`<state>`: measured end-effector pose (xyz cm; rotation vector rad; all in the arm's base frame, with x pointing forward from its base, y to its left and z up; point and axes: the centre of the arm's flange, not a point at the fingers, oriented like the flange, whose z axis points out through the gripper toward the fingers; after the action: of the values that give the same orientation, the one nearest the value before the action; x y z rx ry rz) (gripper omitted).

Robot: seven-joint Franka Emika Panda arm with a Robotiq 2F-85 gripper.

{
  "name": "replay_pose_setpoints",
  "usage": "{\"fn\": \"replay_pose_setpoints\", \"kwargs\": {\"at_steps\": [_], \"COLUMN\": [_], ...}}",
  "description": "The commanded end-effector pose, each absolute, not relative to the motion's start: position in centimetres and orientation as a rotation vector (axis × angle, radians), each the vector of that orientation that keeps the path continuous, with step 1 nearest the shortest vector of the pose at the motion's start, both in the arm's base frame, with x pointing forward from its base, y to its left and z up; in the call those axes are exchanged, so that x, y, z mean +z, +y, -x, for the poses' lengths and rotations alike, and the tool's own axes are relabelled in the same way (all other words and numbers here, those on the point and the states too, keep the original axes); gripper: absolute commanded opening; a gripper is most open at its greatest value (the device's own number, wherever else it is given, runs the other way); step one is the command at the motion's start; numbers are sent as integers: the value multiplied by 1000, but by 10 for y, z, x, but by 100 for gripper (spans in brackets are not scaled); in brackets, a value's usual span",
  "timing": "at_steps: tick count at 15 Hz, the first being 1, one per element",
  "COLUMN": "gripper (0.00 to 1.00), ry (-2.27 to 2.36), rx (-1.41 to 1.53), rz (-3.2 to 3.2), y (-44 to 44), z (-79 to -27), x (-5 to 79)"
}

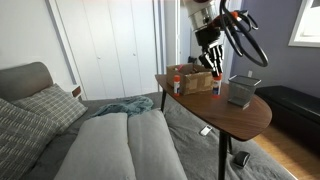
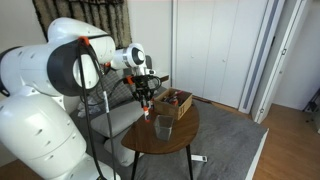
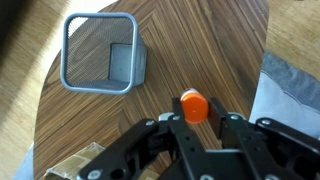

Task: Remove the glue stick from the basket then turn the basket upside down and put the glue stick on top of the basket.

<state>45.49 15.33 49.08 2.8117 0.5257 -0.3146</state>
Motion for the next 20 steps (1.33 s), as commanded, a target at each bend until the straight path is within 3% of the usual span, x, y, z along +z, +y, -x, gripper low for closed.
{"fn": "replay_pose_setpoints", "kwargs": {"at_steps": [1,5,6,8,13,20], "gripper": [8,8,55,61,98,100], "ry": [593,603,594,583,390,-140], "rx": [-354,-388,-397,-386,-268,-216], "rz": [-2839,-2847,-2848,-2853,-2913,-3081], "y": [158,155,155,152,131,54], "z": [-479,-485,-485,-481,-466,-463], "x": [467,448,448,455,496,508]}}
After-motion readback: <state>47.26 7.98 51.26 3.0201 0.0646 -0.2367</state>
